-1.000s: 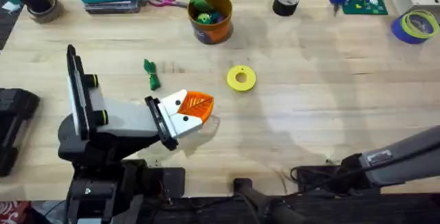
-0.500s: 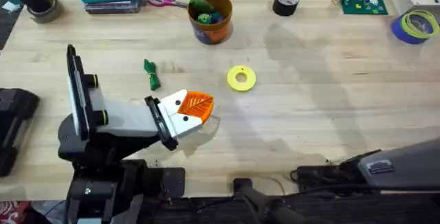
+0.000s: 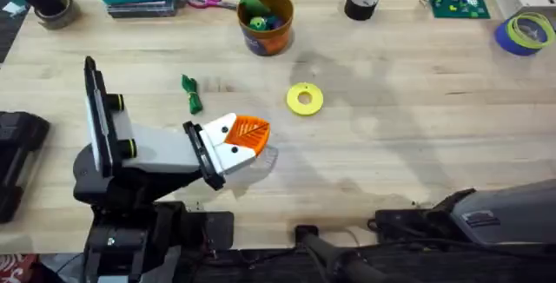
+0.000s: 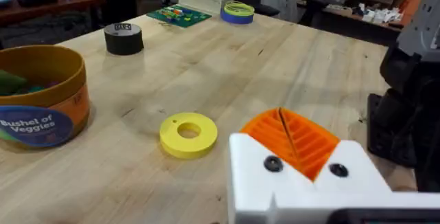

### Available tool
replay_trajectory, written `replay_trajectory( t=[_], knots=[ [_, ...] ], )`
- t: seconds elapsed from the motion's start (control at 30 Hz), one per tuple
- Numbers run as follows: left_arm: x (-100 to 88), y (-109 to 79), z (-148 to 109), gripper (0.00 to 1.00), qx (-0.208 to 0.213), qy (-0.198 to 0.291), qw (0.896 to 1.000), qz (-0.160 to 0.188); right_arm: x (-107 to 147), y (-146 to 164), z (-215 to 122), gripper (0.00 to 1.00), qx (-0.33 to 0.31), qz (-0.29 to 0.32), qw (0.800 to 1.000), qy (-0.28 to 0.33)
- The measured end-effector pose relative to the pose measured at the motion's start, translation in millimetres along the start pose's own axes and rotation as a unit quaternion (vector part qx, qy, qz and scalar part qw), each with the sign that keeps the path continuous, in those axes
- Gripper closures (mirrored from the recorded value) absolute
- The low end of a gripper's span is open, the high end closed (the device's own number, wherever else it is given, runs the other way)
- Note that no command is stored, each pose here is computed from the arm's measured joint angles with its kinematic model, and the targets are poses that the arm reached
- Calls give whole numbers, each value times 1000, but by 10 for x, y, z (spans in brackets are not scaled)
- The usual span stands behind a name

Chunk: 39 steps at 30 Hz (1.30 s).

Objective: Pick up the gripper from the table and insert it into the empty holder that is missing its gripper. Then pick up a screw, insert it into the mounting hole, and use the screwdriver to tighten it. Finally, clean up the table by picking up the vegetable and placing it into the bucket.

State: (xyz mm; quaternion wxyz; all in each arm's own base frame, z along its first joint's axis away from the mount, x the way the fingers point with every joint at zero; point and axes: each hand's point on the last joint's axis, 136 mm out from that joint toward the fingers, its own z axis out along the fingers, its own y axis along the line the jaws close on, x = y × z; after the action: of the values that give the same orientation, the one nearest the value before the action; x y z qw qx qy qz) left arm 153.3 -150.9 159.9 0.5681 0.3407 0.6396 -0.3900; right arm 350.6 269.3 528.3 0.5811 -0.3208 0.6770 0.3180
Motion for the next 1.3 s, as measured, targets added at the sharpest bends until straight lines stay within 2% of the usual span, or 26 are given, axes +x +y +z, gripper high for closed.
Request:
replay_trajectory(
  t=[0.27,0.57,0.73,0.9,1.03,1.17,1.3],
  knots=[
    [0,0,0,993,0,0,1000,0,124,187,237,978,-81,1,997,-20],
    [0,0,0,993,0,0,1000,0,373,236,472,978,-133,23,990,-38],
    [0,0,0,993,0,0,1000,0,637,275,546,978,-155,39,986,-39],
    [0,0,0,993,0,0,1000,0,859,385,390,978,-164,44,985,-37],
    [0,0,0,993,0,0,1000,0,763,556,107,978,-180,16,981,-77],
    [0,0,0,993,0,0,1000,0,608,769,-151,978,-215,-25,967,-131],
    [0,0,0,993,0,0,1000,0,640,935,-242,978,-258,-48,952,-156]
  ],
)
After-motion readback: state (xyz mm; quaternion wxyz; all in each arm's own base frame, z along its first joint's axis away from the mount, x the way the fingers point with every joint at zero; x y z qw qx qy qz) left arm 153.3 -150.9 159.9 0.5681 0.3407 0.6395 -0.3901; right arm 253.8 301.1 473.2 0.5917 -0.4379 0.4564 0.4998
